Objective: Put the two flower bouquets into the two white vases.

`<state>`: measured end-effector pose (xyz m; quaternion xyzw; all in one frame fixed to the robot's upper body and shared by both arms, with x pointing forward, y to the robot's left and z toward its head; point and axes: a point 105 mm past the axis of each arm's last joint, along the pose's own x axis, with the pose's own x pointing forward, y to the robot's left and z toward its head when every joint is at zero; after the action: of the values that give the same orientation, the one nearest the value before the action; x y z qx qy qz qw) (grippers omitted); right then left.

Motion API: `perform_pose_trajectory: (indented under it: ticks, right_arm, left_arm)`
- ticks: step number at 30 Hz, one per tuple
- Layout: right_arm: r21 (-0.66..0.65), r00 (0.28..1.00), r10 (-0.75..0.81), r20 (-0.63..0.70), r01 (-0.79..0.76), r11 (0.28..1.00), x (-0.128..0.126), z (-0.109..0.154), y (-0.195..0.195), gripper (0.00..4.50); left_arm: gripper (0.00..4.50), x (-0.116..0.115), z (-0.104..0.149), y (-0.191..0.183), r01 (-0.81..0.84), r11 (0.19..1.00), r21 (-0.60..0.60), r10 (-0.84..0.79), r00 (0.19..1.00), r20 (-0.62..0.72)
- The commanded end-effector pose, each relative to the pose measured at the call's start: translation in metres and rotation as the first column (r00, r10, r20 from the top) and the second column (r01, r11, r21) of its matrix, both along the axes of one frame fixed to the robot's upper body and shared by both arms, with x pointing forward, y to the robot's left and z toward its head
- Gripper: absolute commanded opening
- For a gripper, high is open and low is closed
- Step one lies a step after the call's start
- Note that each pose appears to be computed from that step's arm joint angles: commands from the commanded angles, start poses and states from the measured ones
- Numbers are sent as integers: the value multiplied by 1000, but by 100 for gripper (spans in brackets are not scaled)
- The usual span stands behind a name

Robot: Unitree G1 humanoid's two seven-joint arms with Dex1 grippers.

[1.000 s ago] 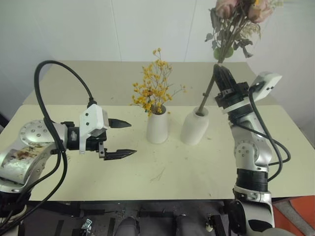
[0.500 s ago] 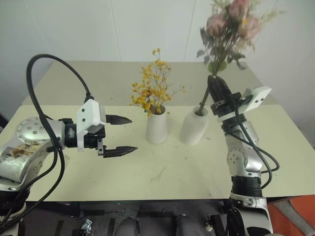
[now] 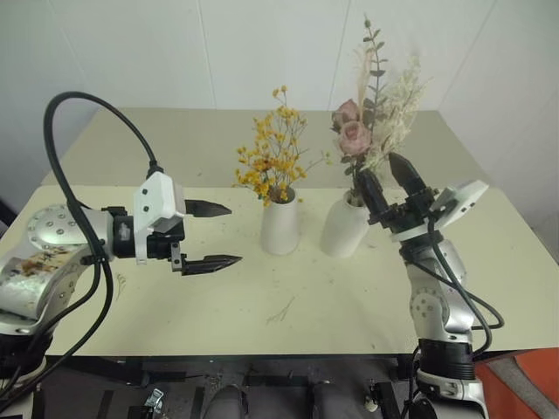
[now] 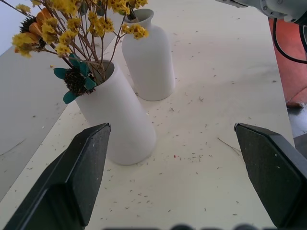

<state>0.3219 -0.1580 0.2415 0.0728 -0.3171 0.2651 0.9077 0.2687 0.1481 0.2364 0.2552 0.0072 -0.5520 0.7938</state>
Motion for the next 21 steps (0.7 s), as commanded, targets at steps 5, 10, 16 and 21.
perform_pose_trajectory:
  ticks: [5, 10, 16, 21]
  right_arm:
    - [-237, 999, 32, 3, -30, 971, -37, 3, -36, 446]
    - [-462, 990, 103, -93, -134, 877, -63, -5, -69, 446]
    - [-602, 956, 134, -259, -269, 752, -76, -12, -100, 446]
    - [-683, 935, 50, -352, -293, 669, -77, -12, -129, 446]
  left_arm:
    - [450, 1, 6, 12, -41, 999, 26, 40, 998, 45]
    - [450, -1, 4, 25, -92, 995, 38, 90, 995, 41]
    - [450, -4, 1, 34, -125, 991, 43, 124, 992, 29]
    - [450, -5, -8, 45, -168, 985, 49, 169, 986, -4]
